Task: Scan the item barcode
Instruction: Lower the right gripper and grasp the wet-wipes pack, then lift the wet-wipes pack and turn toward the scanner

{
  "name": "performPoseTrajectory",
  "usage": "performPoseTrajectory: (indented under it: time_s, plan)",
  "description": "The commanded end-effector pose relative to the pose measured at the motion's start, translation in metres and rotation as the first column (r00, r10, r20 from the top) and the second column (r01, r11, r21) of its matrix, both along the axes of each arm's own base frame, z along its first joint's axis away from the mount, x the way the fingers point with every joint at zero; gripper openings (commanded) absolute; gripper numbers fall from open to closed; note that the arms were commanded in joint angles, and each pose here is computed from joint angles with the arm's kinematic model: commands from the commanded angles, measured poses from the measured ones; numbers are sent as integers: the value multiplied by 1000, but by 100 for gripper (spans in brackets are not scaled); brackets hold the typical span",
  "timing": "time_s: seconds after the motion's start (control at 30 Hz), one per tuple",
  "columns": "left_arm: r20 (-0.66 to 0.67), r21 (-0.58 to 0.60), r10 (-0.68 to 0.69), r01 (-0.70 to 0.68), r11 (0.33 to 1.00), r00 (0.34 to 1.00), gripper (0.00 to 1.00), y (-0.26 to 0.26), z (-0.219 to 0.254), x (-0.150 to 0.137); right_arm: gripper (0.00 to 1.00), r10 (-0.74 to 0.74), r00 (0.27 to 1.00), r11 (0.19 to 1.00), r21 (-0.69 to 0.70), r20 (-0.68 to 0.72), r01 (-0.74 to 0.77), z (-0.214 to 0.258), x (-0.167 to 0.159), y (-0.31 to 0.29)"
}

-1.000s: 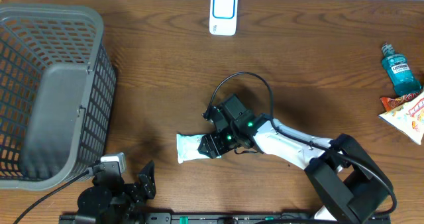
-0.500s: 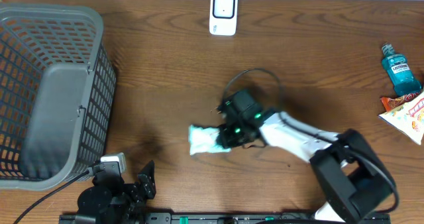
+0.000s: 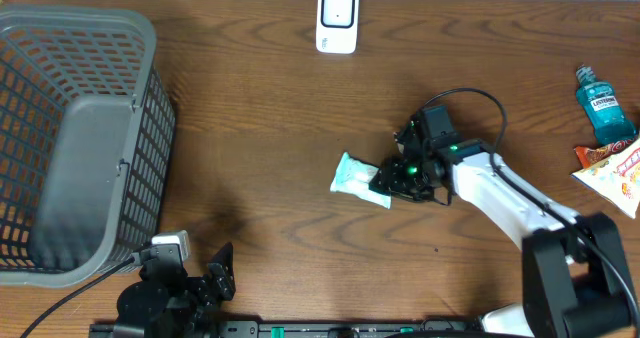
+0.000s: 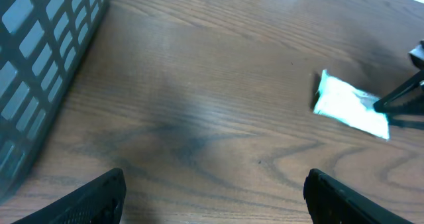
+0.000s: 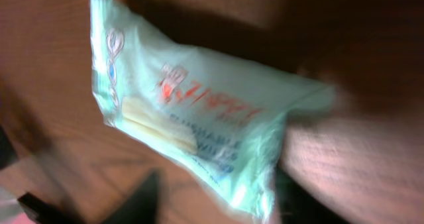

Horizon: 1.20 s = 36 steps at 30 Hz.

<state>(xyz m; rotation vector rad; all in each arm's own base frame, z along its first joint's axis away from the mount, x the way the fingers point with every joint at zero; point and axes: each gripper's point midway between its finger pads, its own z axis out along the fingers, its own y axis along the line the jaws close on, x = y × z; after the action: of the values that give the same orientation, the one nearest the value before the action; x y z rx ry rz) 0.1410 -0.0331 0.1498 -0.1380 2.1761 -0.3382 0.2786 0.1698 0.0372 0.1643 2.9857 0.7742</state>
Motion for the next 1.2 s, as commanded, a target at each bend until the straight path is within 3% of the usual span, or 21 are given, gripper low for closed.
performPoseTrajectory:
  time_s: [0.0, 0.1, 0.23, 0.37, 0.53, 0.67, 0.77, 0.87, 0.93, 1.07, 1.17]
  plan:
    - [2, 5, -5, 5, 1000, 1000, 86, 0, 0, 0, 81, 24, 988, 999, -31, 151, -19, 40, 18, -5]
    - [2, 5, -5, 5, 1000, 1000, 86, 0, 0, 0, 99, 63, 957, 992, -119, 282, -30, 66, 22, -11]
    - [2, 5, -5, 5, 1000, 1000, 86, 0, 0, 0, 99, 251, 869, 940, -323, 426, -113, 84, 20, -5]
    - [2, 5, -5, 5, 1000, 1000, 86, 0, 0, 0, 99, 456, 763, 818, -554, 458, -157, 77, 15, 11]
    - [2, 5, -5, 5, 1000, 1000, 86, 0, 0, 0, 99, 632, 652, 640, -757, 419, -134, 52, 14, 32]
    - [2, 5, -5, 5, 1000, 1000, 86, 0, 0, 0, 99, 751, 574, 453, -887, 325, -90, 32, 17, 43]
    - [2, 5, -5, 5, 1000, 1000, 86, 0, 0, 0, 99, 784, 565, 360, -930, 257, -76, 12, 16, 42]
    - [2, 5, -5, 5, 1000, 1000, 86, 0, 0, 0, 99, 802, 567, 322, -936, 189, -143, -15, 8, 44]
    - [2, 5, -5, 5, 1000, 1000, 86, 0, 0, 0, 93, 809, 568, 298, -938, 150, -176, -29, 4, 43]
    - [2, 5, -5, 5, 1000, 1000, 86, 0, 0, 0, 53, 802, 593, 242, -947, 71, -213, -55, 3, 29]
    - [2, 5, -5, 5, 1000, 1000, 86, 0, 0, 0, 29, 792, 610, 203, -939, -9, -277, -77, -3, 15]
